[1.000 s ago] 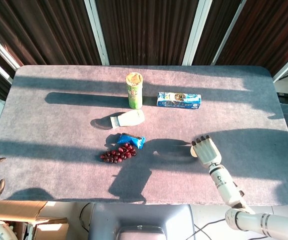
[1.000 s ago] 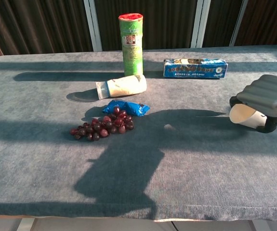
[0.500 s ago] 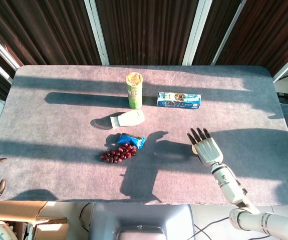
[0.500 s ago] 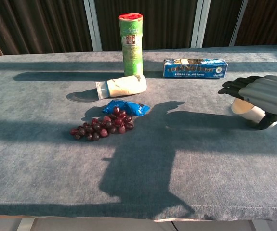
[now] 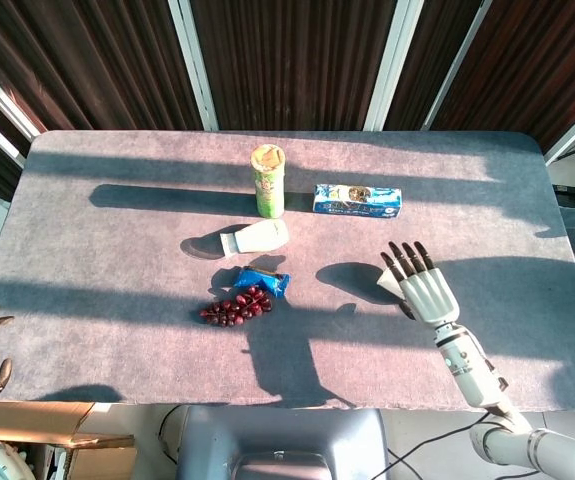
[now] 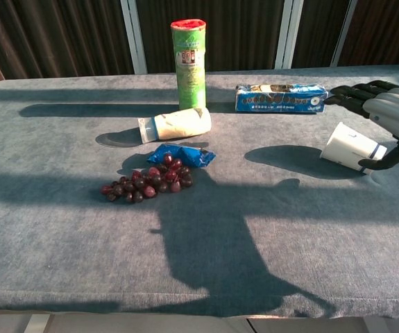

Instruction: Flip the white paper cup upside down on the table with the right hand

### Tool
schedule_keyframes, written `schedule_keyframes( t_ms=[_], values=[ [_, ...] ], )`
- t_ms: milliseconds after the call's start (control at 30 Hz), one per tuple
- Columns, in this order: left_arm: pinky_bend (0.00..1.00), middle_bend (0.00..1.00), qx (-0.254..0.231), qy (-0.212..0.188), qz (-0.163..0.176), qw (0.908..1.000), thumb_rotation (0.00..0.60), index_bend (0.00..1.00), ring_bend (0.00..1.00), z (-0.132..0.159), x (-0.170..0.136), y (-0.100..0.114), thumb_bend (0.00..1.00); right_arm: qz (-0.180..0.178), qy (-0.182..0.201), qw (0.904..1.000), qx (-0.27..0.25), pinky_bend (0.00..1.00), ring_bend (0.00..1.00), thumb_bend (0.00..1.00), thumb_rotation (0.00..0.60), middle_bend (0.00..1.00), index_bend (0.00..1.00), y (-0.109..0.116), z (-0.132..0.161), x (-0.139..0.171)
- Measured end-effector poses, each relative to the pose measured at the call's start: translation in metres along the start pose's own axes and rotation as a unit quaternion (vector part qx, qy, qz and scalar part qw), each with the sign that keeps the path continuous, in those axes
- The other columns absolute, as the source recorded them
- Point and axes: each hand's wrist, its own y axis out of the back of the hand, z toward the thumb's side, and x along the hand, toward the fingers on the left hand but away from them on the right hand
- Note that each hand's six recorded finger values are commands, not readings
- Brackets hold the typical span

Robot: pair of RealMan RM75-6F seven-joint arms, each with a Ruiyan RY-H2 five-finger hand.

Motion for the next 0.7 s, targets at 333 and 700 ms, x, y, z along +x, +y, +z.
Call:
schedule_keyframes(
  t_ms=[333,700],
  values=[
    [0.13,0.06,0.001,-0.005,-0.004,1.0,0.6,0.21,0.0,0.002,0.0,-0.001,0.48,0.004,-0.088,0.9947,0.053,0.21,0.06,0.39,0.6,0.08,0.02,-0.006,-0.024,0.033],
    [0.13,0.06,-0.001,-0.004,-0.002,1.0,0.6,0.21,0.0,0.001,0.0,0.0,0.48,0.028,-0.138,0.989,-0.046,0.4,0.25,0.35,0.6,0.23,0.2,-0.029,-0.018,0.026]
  ],
)
